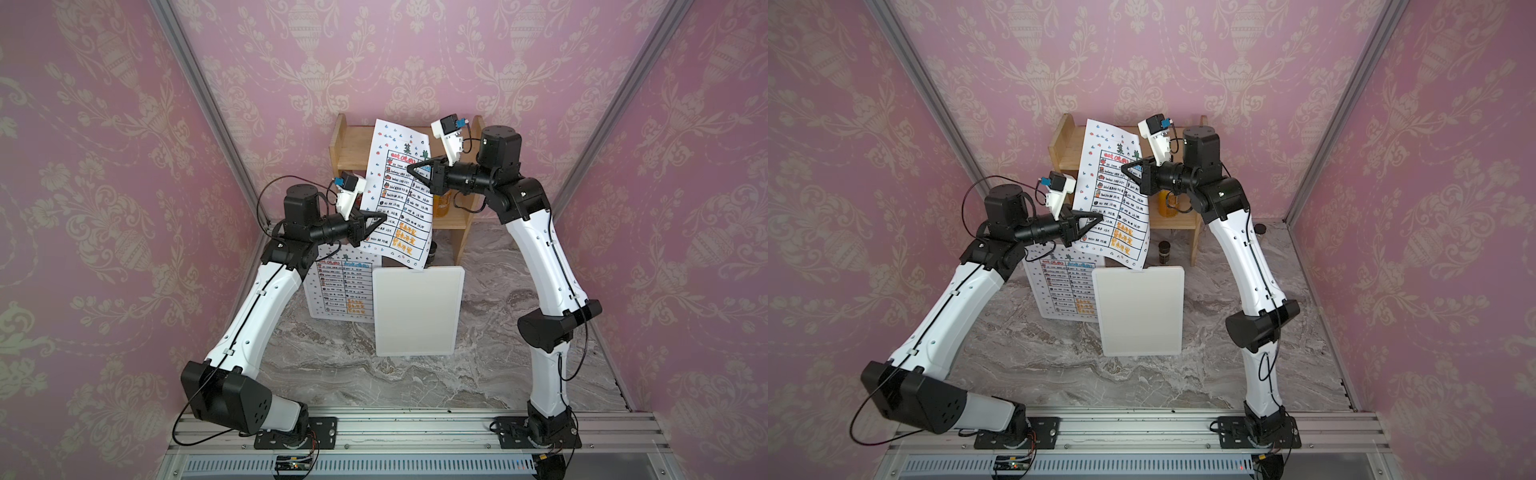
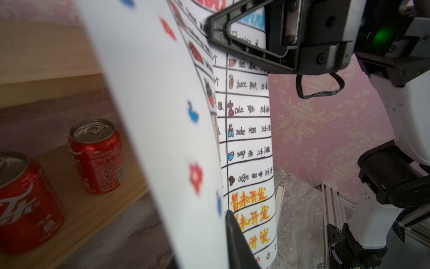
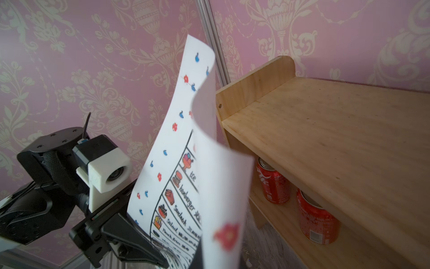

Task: Insert the menus into the narrow rack
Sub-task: Insert the menu into the narrow rack.

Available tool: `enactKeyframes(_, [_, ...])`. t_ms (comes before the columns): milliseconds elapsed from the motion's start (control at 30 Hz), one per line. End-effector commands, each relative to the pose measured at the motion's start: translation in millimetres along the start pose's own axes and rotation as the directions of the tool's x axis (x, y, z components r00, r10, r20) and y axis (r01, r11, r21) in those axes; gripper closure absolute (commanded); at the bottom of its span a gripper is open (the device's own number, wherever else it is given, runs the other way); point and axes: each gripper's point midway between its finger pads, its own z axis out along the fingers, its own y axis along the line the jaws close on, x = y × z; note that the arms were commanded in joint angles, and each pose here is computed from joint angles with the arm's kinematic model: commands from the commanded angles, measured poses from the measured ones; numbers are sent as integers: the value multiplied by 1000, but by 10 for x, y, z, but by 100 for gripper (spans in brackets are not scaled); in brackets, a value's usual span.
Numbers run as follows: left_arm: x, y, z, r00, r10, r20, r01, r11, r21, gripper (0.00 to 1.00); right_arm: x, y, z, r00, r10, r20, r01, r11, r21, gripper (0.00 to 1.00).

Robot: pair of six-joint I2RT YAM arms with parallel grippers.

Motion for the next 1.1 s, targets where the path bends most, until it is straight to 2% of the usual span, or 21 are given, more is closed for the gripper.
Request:
enactKeyframes(0, [-58,101,-28,1000,19,-3,-19,999,-37,79,-32,55,71,1000,10,18,-10,1000,-6,92])
enactKeyframes(367, [-103,246,34,1000,16,-4,-16,998,-66,79,-26,-105,92,999,34,27,-36,996,76,93])
enactKeyframes(1067, [-115,280,56,1000,-5,-1,5,998,-64,81,96,-220,107,997,77,-7,-76,989,128,94])
